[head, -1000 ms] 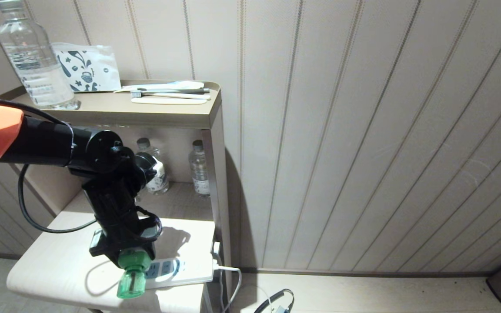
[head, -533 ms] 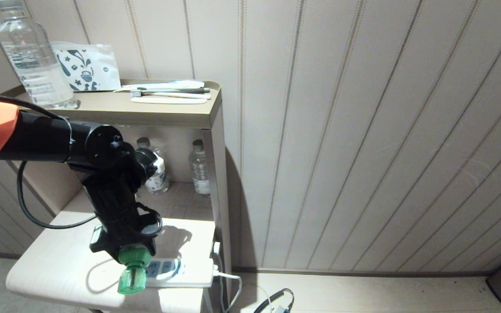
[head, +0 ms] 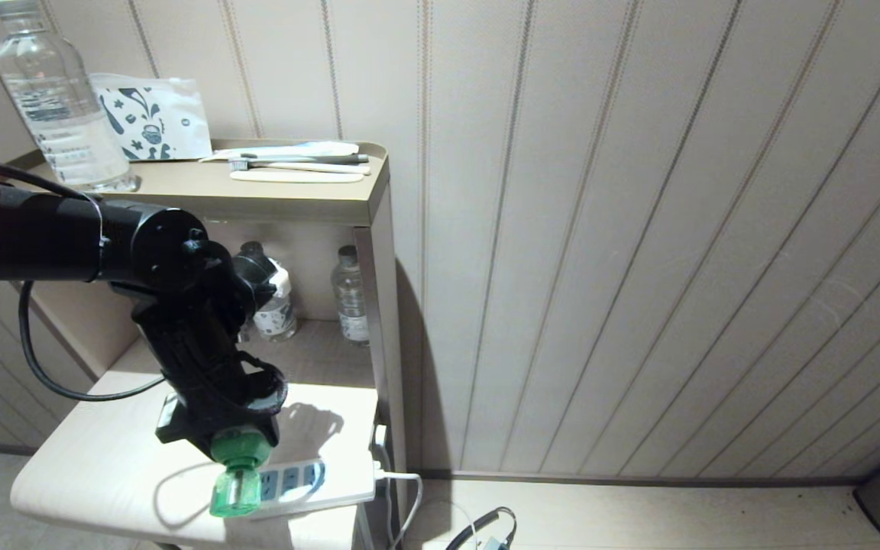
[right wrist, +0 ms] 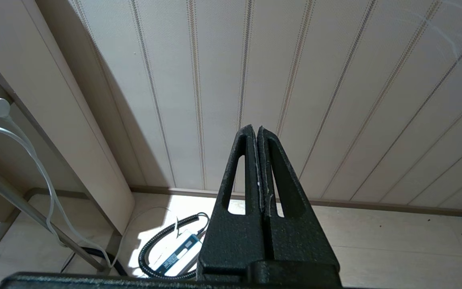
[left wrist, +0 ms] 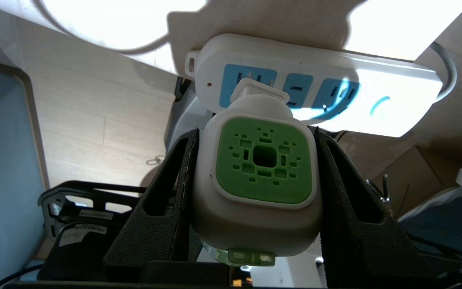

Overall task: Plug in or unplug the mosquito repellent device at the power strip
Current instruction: Insert the plug into the socket

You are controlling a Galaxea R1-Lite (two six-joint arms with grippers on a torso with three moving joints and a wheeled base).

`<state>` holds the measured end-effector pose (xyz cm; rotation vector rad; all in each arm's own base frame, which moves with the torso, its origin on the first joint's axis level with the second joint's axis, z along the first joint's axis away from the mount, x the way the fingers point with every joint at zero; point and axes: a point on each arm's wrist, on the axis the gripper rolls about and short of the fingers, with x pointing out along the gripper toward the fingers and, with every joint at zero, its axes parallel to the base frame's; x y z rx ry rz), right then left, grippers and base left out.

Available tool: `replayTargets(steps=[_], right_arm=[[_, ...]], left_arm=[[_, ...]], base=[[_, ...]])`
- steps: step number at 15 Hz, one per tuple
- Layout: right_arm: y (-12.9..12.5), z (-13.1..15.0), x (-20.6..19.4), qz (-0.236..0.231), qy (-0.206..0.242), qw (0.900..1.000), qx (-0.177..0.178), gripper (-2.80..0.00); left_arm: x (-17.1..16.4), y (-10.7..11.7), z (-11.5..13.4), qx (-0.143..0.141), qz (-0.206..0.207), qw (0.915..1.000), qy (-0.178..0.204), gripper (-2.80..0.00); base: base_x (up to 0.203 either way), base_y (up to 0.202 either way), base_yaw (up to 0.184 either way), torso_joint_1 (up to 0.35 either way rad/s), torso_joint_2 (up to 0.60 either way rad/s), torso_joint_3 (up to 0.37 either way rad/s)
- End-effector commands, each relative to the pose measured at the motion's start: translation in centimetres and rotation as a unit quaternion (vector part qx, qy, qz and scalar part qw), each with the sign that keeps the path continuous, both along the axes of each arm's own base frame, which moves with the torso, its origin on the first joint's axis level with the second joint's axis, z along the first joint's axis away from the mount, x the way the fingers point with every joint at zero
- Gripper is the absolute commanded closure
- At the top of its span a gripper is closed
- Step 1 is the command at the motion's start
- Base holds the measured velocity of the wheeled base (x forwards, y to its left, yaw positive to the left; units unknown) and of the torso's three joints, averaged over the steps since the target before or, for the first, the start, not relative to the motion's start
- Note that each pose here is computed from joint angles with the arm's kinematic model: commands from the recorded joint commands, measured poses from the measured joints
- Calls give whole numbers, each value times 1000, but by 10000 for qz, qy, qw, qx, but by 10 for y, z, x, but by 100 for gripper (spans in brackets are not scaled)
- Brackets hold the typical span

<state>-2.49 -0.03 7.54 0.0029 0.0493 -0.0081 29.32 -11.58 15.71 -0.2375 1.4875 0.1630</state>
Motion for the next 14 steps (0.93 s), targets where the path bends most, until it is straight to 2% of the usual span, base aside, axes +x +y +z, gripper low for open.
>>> replayTargets(steps=[1,7,9,14], right_arm=[[0,0,0,2,0,10000,-1,0],[0,0,0,2,-1,10000,-1,0],[0,0,0,2,6,10000,-1,0],[0,0,0,2,4,10000,-1,0]], left_arm=[[0,-2,-3,-2,3,10000,81,0],[1,-3,-11,-246,161,9991,321,0],[1,-3,-10,-267,353,9986,303,0],[-3,-1,-14,-249,397,9980,414,0]], base=[[0,0,0,0,0,0],[0,0,0,0,0,0],[0,0,0,0,0,0],[0,0,0,0,0,0]])
